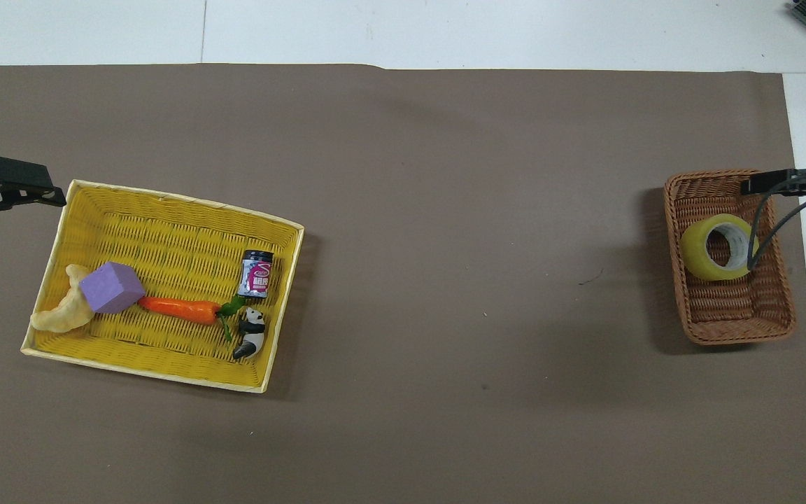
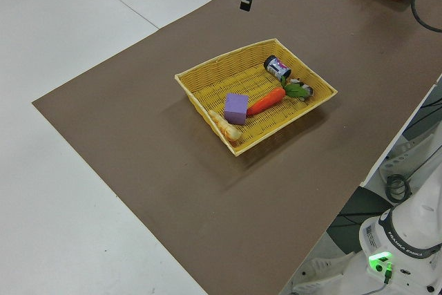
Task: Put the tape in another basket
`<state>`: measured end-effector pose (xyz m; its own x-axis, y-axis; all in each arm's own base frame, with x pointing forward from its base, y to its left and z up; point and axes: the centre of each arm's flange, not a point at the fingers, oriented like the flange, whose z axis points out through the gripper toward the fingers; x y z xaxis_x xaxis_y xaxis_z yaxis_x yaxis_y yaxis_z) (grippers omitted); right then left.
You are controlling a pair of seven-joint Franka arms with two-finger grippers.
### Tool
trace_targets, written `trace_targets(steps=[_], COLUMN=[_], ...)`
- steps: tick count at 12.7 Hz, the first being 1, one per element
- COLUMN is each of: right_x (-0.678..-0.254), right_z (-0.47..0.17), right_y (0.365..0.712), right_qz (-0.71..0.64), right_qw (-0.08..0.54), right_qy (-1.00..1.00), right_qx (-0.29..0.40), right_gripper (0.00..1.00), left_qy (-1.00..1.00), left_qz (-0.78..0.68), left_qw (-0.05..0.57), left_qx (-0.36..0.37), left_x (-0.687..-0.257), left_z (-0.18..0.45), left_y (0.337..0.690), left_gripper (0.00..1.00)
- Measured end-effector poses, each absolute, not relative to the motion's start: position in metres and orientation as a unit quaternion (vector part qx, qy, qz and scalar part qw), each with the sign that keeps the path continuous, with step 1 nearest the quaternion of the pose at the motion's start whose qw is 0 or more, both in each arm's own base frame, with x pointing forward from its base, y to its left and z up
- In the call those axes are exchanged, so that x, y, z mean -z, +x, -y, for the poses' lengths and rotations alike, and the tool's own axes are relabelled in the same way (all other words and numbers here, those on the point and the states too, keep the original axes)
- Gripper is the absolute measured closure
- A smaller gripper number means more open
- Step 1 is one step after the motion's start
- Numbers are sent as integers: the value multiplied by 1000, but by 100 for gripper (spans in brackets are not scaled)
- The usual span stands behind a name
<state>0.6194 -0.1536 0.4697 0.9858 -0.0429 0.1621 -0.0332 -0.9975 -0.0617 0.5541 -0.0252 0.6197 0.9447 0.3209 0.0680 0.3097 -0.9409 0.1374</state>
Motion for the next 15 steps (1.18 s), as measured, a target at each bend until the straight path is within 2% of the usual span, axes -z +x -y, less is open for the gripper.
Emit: trace_targets(steps=[3, 6, 10, 12, 15], right_x=[-497, -534, -624, -633, -622], right_z=[104, 62, 67, 78, 87], right_y=[610, 595, 560, 545, 535], right_qz=[-58, -90, -104, -115, -120], right_qw=[16, 13, 8, 10, 11], right_qy=[-997, -995, -994, -993, -993], right_qx=[51, 37, 12, 2, -12], right_gripper=[0, 0, 0, 0, 0], left_qy=[994, 998, 1000, 999, 999], left_qz=[-91, -51, 10, 10, 9], left_qw=[47, 29, 20, 20, 20], left_qx=[-46, -17, 22, 29, 27], left_x=[-607, -592, -590, -587, -591], left_z=[38, 37, 29, 29, 27], left_y=[563, 573, 564, 559, 555], left_gripper=[0, 0, 0, 0, 0])
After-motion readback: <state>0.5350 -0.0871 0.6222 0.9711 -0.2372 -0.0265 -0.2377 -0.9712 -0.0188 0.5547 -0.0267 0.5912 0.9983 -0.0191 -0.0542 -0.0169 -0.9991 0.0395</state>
